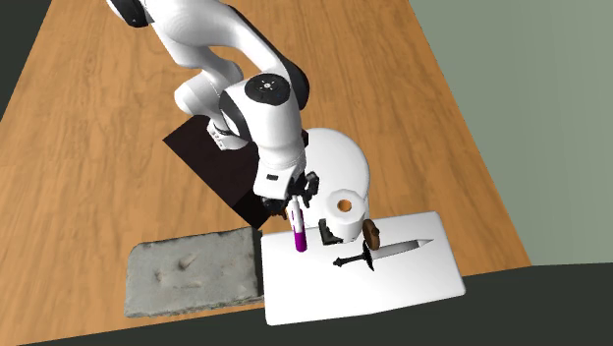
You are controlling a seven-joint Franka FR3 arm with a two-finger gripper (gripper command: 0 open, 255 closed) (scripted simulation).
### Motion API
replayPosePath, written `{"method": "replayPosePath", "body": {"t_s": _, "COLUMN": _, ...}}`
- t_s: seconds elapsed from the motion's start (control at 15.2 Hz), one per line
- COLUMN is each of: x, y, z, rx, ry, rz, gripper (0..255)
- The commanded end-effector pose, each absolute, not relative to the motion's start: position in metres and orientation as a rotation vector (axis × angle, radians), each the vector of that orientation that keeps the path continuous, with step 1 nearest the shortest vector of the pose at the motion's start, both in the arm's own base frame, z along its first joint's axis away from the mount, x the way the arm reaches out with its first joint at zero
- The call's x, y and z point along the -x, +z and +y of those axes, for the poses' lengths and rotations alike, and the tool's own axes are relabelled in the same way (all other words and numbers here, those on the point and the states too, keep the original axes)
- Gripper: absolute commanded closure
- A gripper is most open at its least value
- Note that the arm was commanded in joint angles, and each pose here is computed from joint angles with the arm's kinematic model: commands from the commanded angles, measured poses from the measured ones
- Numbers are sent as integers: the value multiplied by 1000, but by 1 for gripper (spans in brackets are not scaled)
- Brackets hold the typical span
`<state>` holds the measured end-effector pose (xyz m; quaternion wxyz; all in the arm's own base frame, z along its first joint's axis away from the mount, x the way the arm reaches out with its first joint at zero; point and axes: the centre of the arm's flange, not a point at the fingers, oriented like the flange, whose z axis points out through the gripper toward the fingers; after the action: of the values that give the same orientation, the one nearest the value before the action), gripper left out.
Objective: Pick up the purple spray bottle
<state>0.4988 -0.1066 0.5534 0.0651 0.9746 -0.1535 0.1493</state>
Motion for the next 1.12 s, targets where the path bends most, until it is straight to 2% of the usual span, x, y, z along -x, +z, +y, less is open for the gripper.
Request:
{"method": "replayPosePath", "body": {"t_s": 0.0, "x": -499, "y": 553, "z": -107, "rx": -2941, "ry": 451, "rz": -463, "gripper": 255}}
{"method": "replayPosePath", "body": {"t_s": 0.53, "x": -499, "y": 552, "z": -106, "rx": -2941, "ry": 451, "rz": -463, "gripper": 255}}
{"method": "replayPosePath", "body": {"t_s": 1.06, "x": -499, "y": 595, "z": -106, "rx": -2941, "ry": 451, "rz": -463, "gripper": 255}}
